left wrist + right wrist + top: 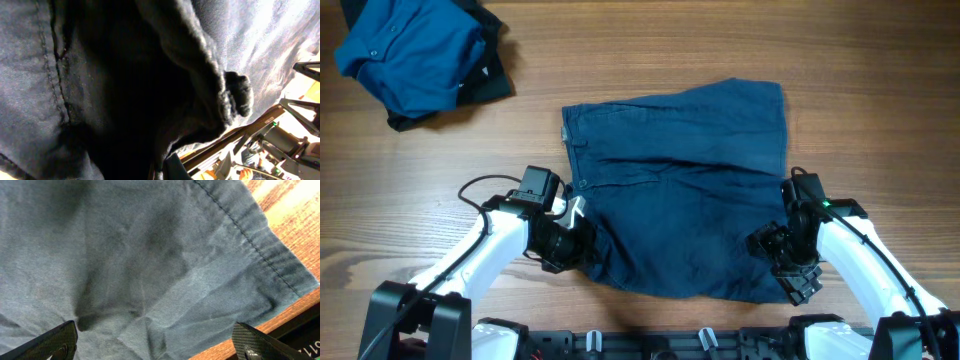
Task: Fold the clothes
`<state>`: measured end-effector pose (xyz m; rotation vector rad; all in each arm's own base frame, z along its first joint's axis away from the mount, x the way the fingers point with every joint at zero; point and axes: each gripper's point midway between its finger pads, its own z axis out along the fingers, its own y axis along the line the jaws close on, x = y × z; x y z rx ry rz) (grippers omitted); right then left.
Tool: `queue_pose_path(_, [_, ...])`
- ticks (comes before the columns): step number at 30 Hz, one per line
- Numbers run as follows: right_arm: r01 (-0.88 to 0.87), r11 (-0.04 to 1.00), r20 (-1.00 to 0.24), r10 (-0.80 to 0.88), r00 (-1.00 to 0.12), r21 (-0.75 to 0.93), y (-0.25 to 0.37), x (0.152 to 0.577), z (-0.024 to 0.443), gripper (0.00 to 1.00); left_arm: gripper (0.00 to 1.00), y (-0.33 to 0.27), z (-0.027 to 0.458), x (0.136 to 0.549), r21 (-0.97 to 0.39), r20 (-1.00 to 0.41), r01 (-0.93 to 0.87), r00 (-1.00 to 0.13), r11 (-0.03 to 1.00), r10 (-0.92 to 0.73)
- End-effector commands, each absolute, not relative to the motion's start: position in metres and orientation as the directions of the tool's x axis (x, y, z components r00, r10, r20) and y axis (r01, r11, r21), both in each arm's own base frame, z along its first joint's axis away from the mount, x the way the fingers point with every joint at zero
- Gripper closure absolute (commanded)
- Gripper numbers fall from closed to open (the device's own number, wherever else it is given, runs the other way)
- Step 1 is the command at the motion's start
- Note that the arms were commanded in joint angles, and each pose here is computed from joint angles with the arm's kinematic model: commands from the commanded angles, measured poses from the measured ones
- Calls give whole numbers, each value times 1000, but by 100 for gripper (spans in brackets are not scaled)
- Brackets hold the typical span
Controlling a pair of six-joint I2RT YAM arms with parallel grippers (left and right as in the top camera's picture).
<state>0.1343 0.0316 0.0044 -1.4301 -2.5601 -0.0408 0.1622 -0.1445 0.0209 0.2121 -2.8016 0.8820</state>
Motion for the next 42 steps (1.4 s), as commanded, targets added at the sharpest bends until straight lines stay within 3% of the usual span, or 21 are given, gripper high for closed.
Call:
queue_pose_path(1, [874, 474, 206, 870, -447, -105, 32, 128, 0, 0, 96, -150, 25, 163, -577, 220, -166, -975, 800, -43])
queue_pose_path(6, [892, 428, 217, 893, -393, -147, 32, 111, -11, 0, 96, -150, 24, 163, -576, 221, -167, -974, 800, -44])
queue_pose_path(8, [899, 430, 246, 884, -399, -89, 40, 117, -17, 0, 96, -150, 24, 163, -576, 220, -166, -974, 800, -44])
queue_pose_path(28, [901, 425, 206, 893, -401, -86, 35, 122, -19, 1, 96, -150, 24, 164, -578, 217, -165, -975, 799, -44])
queue_pose_path(32, [899, 431, 203, 890, -409, -76, 35, 125, -21, 11, 96, -150, 24, 164, -578, 217, -165, -975, 800, -44])
queue_pose_path(34, [898, 432, 206, 889, -409, -80, 35, 125, -23, 23, 96, -150, 25, 164, -578, 217, -164, -975, 799, -44])
queue_pose_path(38, [888, 452, 231, 876, -423, -83, 38, 126, -29, 36, 96, -150, 25, 164, -578, 217, -165, -975, 799, -44])
queue_pose_path(42, [886, 454, 240, 874, -422, -95, 39, 126, -34, 44, 96, -150, 25, 164, -578, 217, -165, -975, 799, -44])
